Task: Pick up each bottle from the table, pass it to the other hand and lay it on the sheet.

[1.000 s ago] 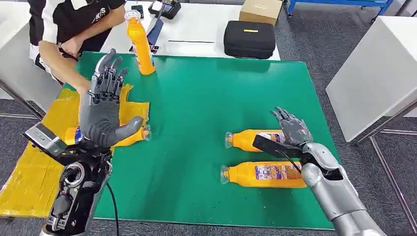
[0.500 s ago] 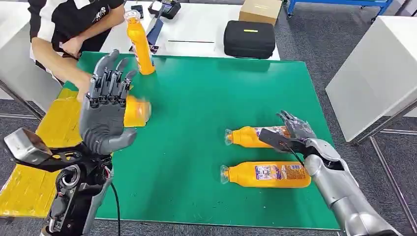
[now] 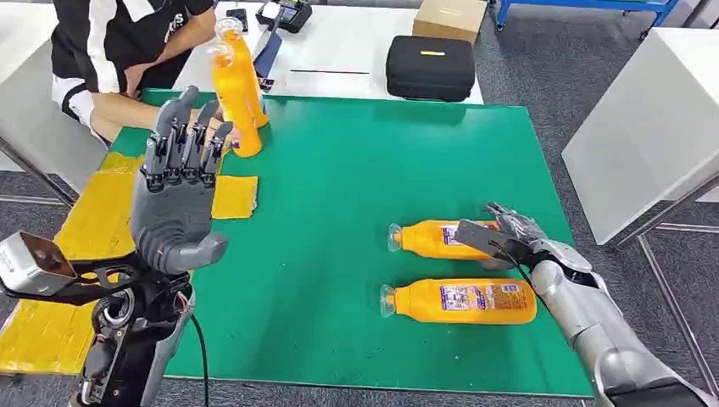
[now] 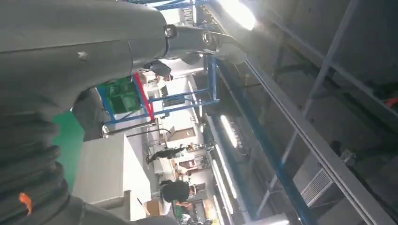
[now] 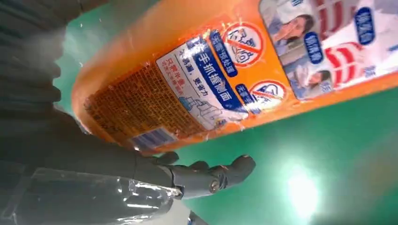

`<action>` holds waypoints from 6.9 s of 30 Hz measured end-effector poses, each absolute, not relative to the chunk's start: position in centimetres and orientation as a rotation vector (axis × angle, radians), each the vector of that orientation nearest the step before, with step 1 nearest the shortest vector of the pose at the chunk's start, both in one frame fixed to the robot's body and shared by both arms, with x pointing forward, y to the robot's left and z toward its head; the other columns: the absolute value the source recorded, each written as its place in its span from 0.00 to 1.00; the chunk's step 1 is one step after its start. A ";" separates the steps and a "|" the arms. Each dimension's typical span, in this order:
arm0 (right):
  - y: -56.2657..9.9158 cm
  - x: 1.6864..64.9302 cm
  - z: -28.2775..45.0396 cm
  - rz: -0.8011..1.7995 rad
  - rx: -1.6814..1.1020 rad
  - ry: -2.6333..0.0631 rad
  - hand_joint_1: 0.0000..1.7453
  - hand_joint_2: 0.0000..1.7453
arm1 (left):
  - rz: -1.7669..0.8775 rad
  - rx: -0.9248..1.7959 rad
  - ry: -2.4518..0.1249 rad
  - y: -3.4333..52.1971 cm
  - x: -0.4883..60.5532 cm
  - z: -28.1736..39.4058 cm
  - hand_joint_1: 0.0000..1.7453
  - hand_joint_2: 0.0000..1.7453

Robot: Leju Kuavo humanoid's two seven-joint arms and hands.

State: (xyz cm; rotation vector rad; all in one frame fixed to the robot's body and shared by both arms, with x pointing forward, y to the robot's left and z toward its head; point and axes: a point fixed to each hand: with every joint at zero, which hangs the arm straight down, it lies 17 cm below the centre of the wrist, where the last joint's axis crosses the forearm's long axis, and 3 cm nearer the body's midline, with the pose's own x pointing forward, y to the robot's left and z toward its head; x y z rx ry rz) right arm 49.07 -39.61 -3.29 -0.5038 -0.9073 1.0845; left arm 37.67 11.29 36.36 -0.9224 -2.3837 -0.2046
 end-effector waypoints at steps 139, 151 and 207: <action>-0.3 46.9 9.2 1.119 0.016 -1.620 1.00 1.00 | 0.390 -0.659 -1.528 12.6 52.2 17.1 1.00 1.00; -0.8 47.5 10.4 1.006 -0.008 -1.677 0.00 1.00 | 0.440 -0.487 -1.640 15.2 53.3 18.2 1.00 1.00; -26.3 39.6 7.7 1.395 -0.784 -1.345 0.00 1.00 | -1.206 0.660 -1.290 23.4 52.2 0.7 0.00 0.00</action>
